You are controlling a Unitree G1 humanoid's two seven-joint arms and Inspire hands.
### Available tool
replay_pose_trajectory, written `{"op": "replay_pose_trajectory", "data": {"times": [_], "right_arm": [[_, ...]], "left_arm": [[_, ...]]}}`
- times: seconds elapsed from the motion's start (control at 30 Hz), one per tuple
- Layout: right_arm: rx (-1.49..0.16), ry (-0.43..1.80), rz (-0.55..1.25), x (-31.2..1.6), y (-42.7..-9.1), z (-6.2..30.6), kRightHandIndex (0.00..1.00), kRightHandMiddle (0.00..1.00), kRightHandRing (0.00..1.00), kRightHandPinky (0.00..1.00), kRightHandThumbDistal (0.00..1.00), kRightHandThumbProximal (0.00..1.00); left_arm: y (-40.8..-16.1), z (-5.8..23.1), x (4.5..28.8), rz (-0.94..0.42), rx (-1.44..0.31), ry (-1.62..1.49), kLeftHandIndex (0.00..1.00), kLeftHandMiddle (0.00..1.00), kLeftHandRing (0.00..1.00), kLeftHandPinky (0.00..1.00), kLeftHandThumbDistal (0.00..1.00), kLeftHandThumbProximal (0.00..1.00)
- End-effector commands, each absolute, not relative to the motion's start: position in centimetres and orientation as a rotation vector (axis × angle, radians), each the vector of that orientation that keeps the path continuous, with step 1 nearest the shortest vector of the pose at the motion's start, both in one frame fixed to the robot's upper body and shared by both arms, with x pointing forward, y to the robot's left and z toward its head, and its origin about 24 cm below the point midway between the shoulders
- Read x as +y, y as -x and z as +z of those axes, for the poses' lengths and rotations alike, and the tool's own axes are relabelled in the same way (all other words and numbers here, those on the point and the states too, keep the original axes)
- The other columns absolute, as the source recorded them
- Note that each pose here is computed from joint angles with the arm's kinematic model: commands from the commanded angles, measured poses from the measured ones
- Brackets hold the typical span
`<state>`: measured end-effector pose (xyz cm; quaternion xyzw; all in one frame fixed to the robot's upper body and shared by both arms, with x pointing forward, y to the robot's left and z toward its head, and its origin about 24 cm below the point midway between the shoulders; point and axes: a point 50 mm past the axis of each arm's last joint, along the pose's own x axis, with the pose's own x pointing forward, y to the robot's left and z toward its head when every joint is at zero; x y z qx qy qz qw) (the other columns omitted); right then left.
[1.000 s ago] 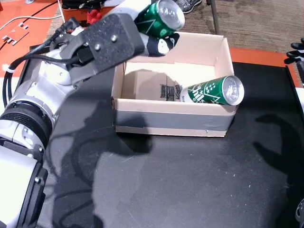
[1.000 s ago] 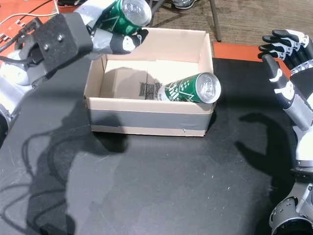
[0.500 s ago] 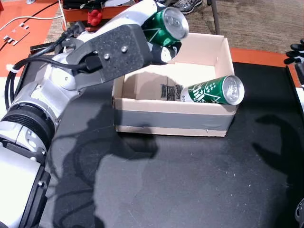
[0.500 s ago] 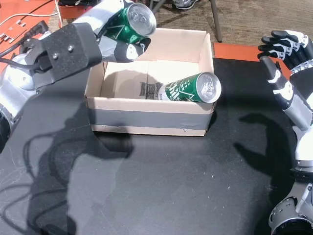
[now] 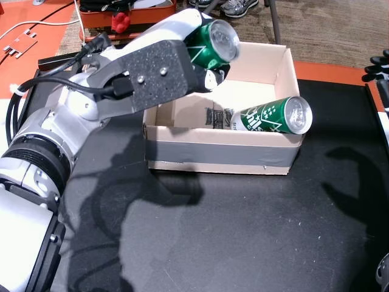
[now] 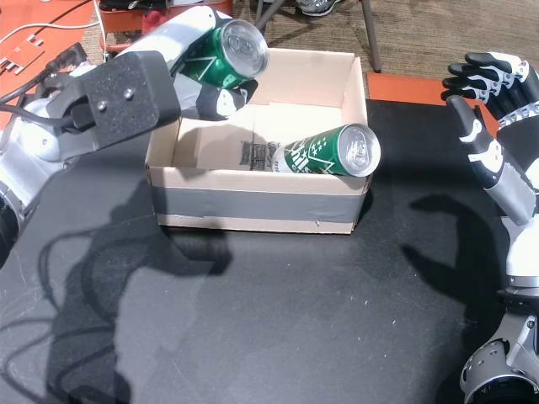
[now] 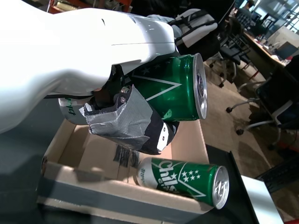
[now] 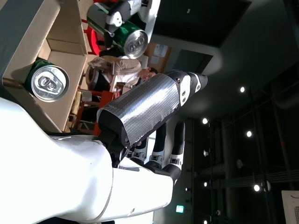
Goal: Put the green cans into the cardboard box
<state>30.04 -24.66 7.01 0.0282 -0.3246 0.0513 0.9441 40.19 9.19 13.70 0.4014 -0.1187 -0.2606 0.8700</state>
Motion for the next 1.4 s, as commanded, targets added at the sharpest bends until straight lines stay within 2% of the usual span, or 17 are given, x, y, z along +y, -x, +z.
{"op": "replay_pose_trajectory", "data": {"times": [0.0, 0.03, 0.07, 0.13, 0.17, 0.2, 0.27, 0.33, 0.53, 1.17, 1.37], "right_arm": [[-0.668, -0.057, 0.099, -24.5, -29.8, 6.9, 0.43, 0.46, 0.52, 0.55, 0.99, 0.34], [-0.668, -0.057, 0.099, -24.5, -29.8, 6.9, 0.43, 0.46, 0.52, 0.55, 0.99, 0.34], [-0.668, -0.057, 0.099, -24.5, -29.8, 6.8, 0.43, 0.46, 0.52, 0.55, 0.99, 0.34], [-0.668, -0.060, 0.102, -24.4, -29.8, 6.8, 0.43, 0.46, 0.52, 0.55, 0.99, 0.34], [-0.667, -0.062, 0.103, -24.4, -29.8, 6.8, 0.43, 0.46, 0.52, 0.55, 1.00, 0.34], [-0.667, -0.062, 0.103, -24.4, -29.8, 6.8, 0.43, 0.46, 0.52, 0.55, 1.00, 0.34], [-0.666, -0.066, 0.103, -24.4, -29.9, 6.8, 0.43, 0.46, 0.51, 0.54, 1.00, 0.33], [-0.667, -0.067, 0.102, -24.3, -29.9, 6.8, 0.43, 0.46, 0.51, 0.54, 1.00, 0.33], [-0.668, -0.056, 0.100, -24.3, -29.9, 6.9, 0.43, 0.46, 0.52, 0.54, 0.99, 0.34], [-0.663, -0.063, 0.108, -24.2, -30.0, 6.8, 0.42, 0.45, 0.51, 0.54, 0.99, 0.33], [-0.659, -0.063, 0.109, -24.2, -30.1, 6.9, 0.42, 0.45, 0.51, 0.54, 1.00, 0.33]], "left_arm": [[-40.2, 13.7, 9.4, -0.556, -0.250, -0.861, 0.64, 0.73, 0.64, 0.61, 0.05, 0.00], [-40.2, 13.7, 9.4, -0.563, -0.248, -0.882, 0.69, 0.77, 0.67, 0.66, 0.02, 0.00], [-40.2, 13.7, 9.4, -0.573, -0.248, -0.916, 0.81, 0.87, 0.76, 0.75, 0.17, 0.00], [-40.2, 13.6, 9.4, -0.583, -0.247, -0.955, 0.91, 0.98, 0.88, 0.85, 0.37, 0.00], [-40.2, 13.6, 9.4, -0.583, -0.247, -0.965, 0.95, 1.00, 0.94, 0.88, 0.53, 0.04], [-40.2, 13.6, 9.4, -0.583, -0.245, -0.966, 0.98, 1.00, 0.99, 0.90, 0.66, 0.11], [-40.2, 13.6, 9.5, -0.586, -0.235, -0.961, 1.00, 1.00, 1.00, 0.93, 0.90, 0.16], [-40.2, 13.7, 9.5, -0.589, -0.234, -0.961, 1.00, 1.00, 1.00, 0.96, 0.99, 0.18], [-40.3, 13.8, 9.7, -0.585, -0.242, -0.995, 1.00, 1.00, 1.00, 1.00, 1.00, 0.27], [-40.4, 13.8, 10.2, -0.572, -0.229, -0.981, 1.00, 1.00, 1.00, 0.98, 1.00, 0.25], [-40.4, 14.3, 10.4, -0.563, -0.244, -0.958, 1.00, 1.00, 1.00, 0.97, 1.00, 0.27]]}}
